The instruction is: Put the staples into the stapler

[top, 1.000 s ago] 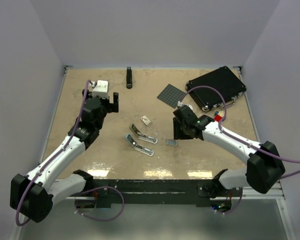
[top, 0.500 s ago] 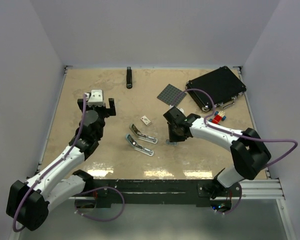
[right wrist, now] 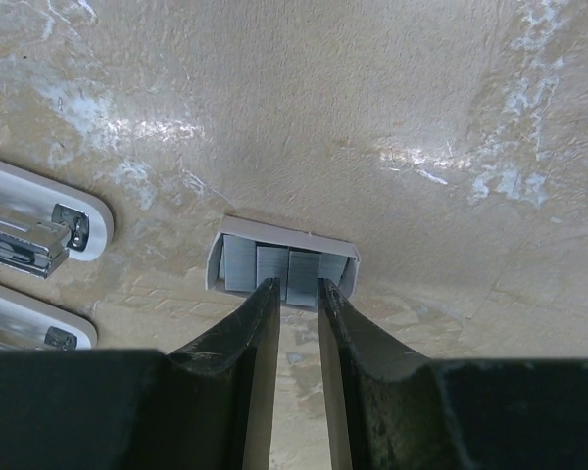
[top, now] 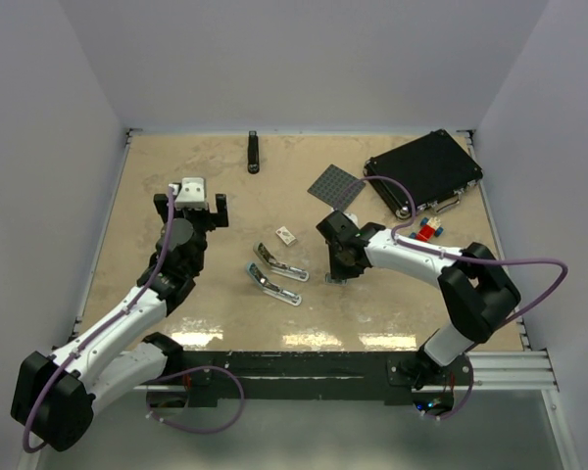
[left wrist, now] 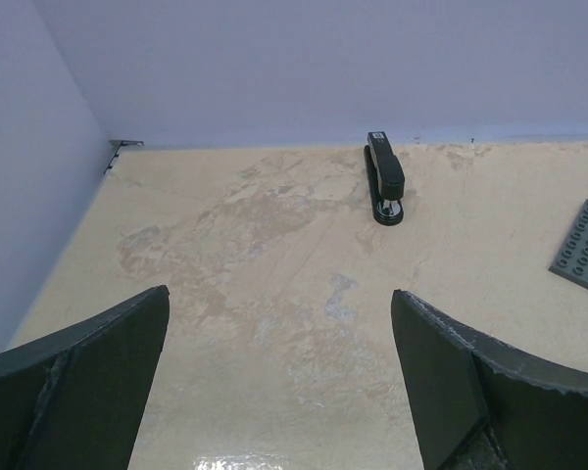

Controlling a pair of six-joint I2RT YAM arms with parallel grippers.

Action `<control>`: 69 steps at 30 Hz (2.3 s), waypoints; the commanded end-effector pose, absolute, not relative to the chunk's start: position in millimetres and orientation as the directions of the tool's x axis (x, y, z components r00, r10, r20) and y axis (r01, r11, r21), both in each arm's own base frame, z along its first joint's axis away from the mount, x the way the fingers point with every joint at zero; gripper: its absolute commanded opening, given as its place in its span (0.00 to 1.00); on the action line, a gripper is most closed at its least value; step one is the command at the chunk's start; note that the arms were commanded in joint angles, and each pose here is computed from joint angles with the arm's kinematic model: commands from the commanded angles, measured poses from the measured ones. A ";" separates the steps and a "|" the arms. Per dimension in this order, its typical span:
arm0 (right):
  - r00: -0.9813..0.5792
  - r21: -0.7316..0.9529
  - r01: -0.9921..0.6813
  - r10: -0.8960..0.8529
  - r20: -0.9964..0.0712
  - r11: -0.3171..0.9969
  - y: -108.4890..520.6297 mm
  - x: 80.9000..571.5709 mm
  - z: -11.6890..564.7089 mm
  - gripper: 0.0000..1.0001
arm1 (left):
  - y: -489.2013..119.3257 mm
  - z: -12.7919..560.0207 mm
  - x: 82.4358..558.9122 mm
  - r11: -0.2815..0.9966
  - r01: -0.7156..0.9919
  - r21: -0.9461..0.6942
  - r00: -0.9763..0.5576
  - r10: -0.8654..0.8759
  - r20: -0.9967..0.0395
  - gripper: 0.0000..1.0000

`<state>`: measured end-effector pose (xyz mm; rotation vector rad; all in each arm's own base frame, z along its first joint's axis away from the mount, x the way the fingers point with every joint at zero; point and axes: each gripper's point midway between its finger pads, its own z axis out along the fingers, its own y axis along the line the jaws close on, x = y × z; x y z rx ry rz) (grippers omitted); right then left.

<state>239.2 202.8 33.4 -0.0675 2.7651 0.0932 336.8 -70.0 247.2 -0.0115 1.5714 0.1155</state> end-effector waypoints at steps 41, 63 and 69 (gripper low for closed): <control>-0.900 -0.002 -0.031 -0.029 -0.434 1.000 188.2 247.4 66.1 0.09 | -76.7 262.7 333.8 0.997 -0.050 0.051 0.061 0.054 -0.997 1.00; -0.900 -0.491 0.085 -0.144 -0.411 0.867 100.0 317.7 24.9 0.13 | -79.6 270.6 328.0 0.999 -0.035 0.038 0.088 0.041 -0.995 1.00; -0.905 -0.495 0.054 -0.167 -0.391 0.867 112.9 314.3 12.9 0.22 | -80.2 272.8 326.7 0.999 -0.028 0.034 0.097 0.036 -0.995 1.00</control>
